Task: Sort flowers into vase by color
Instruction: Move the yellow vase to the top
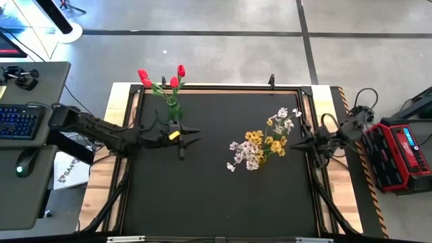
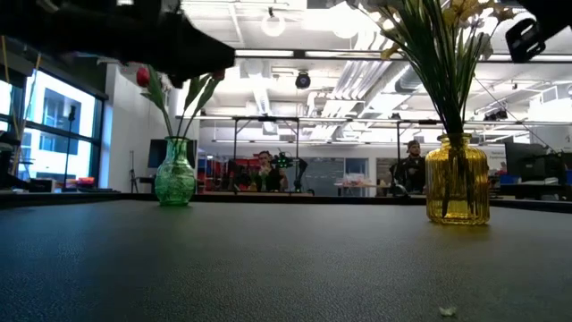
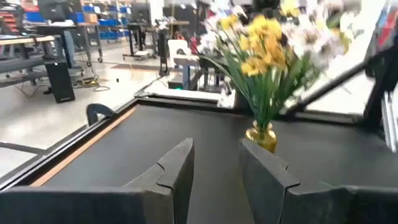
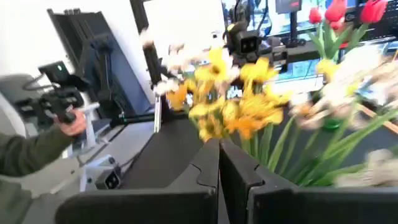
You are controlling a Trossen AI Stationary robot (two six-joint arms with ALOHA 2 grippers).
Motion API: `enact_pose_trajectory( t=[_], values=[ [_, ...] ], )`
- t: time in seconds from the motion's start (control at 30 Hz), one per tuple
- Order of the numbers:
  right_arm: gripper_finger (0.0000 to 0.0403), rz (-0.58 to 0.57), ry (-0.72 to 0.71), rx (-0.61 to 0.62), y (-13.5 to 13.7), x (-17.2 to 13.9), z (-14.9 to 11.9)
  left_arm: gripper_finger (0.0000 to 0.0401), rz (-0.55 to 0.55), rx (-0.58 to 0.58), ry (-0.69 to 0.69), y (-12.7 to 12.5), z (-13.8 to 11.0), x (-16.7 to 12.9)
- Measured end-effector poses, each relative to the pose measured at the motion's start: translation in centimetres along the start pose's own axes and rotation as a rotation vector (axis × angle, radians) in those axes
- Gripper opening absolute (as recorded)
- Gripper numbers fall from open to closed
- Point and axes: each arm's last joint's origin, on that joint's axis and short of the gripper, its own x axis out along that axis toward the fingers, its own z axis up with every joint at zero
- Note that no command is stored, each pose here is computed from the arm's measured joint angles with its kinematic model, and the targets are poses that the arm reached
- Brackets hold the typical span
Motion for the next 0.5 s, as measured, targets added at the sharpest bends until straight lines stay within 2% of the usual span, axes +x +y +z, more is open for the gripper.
enact_pose_trajectory(
  t=[0.07, 0.23, 0.5],
  values=[
    [0.0, -0.036, -0.026, -0.01, -0.1, -0.4, 1.0, 0.0112, 0.01, -0.025, -0.02, 0.6, -0.3, -1.0],
    [0.0, -0.049, -0.044, -0.017, -0.3, -0.8, 1.4, 0.0112, 0.034, -0.064, -0.041, 1.8, -1.4, -3.3],
    [0.0, 0.022, -0.147, -0.05, 0.5, 1.6, -1.8, 0.0112, 0.058, -0.108, -0.112, 2.9, -1.7, -5.4]
  ],
)
